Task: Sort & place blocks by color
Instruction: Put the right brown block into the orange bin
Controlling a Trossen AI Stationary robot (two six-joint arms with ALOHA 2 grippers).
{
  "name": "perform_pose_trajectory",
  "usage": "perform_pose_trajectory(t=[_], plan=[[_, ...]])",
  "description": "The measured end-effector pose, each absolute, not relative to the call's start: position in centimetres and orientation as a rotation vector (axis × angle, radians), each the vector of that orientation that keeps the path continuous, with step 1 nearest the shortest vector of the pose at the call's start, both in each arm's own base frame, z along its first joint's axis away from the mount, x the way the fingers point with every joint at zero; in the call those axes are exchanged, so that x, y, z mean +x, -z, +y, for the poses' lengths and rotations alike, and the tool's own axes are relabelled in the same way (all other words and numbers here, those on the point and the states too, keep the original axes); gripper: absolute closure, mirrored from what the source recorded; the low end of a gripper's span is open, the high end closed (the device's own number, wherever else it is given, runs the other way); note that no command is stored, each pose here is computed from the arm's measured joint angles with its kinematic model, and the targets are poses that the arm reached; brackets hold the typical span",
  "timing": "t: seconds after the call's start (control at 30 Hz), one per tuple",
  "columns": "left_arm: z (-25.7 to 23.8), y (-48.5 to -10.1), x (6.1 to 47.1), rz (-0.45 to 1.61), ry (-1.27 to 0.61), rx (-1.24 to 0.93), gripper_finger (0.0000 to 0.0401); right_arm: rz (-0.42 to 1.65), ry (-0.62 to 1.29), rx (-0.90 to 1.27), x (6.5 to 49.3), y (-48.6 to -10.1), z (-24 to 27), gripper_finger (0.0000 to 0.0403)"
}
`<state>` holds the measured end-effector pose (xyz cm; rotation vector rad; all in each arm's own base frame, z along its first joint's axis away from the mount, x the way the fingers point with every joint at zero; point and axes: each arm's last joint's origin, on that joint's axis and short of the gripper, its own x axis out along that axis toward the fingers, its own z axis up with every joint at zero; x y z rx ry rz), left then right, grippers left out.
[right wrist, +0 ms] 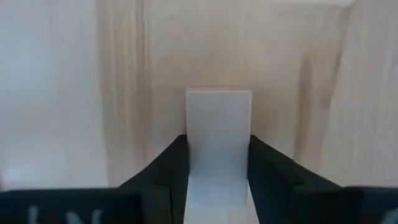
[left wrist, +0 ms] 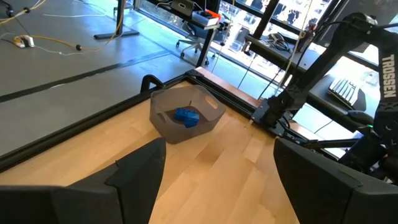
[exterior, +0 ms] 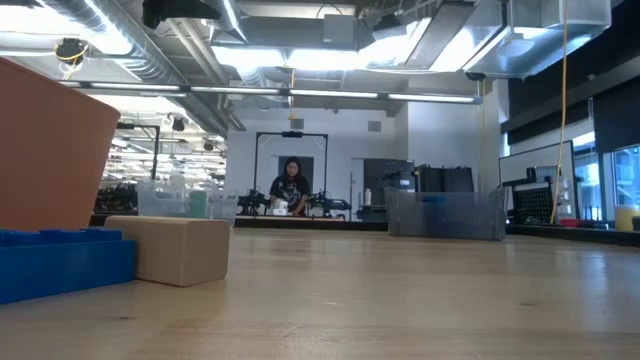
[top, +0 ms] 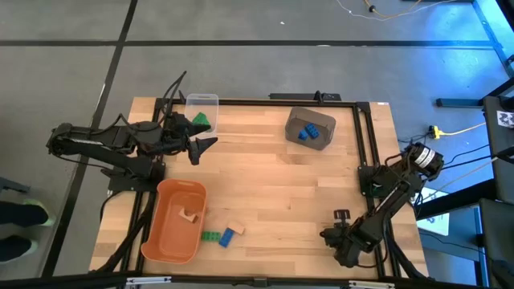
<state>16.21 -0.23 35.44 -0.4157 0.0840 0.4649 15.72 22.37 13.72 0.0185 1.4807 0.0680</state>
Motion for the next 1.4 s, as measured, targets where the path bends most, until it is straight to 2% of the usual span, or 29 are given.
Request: perform_pose_trajectory(t=[0.17,0.33,0.43,0.6,0.7,0.9,1.13,1.4], plan=[[-0.2,-35.4,16.2,0.084,-0.464,-0.415,0.0111,1.555,-0.166,0.063,16.3,-14.8,21.5,0.0277],[-0.2,-35.4,16.2,0.084,-0.465,-0.415,0.0111,1.457,-0.081,0.14,17.1,-16.3,19.1,0.0277],[-0.2,-35.4,16.2,0.084,-0.464,-0.415,0.0111,1.327,-0.032,0.252,17.7,-17.1,17.1,0.0277],[-0.4,-35.3,16.4,0.123,-0.396,-0.346,0.0111,0.979,-0.062,0.475,20.1,-18.6,14.0,0.0277],[-0.5,-35.0,17.0,0.161,-0.379,-0.292,0.0111,0.8,-0.064,0.524,22.0,-19.4,12.3,0.0277],[-0.9,-34.0,18.7,0.25,-0.31,-0.193,0.0111,0.584,-0.042,0.496,25.1,-20.4,9.3,0.0277],[-1.1,-32.7,20.3,0.318,-0.321,-0.166,0.0111,0.52,0.013,0.378,29.8,-21.6,7.3,0.0277],[-0.9,-33.3,21.0,0.217,-0.33,-0.343,0.0111,0.425,-0.089,0.233,39.0,-22.3,9.0,0.0277]])
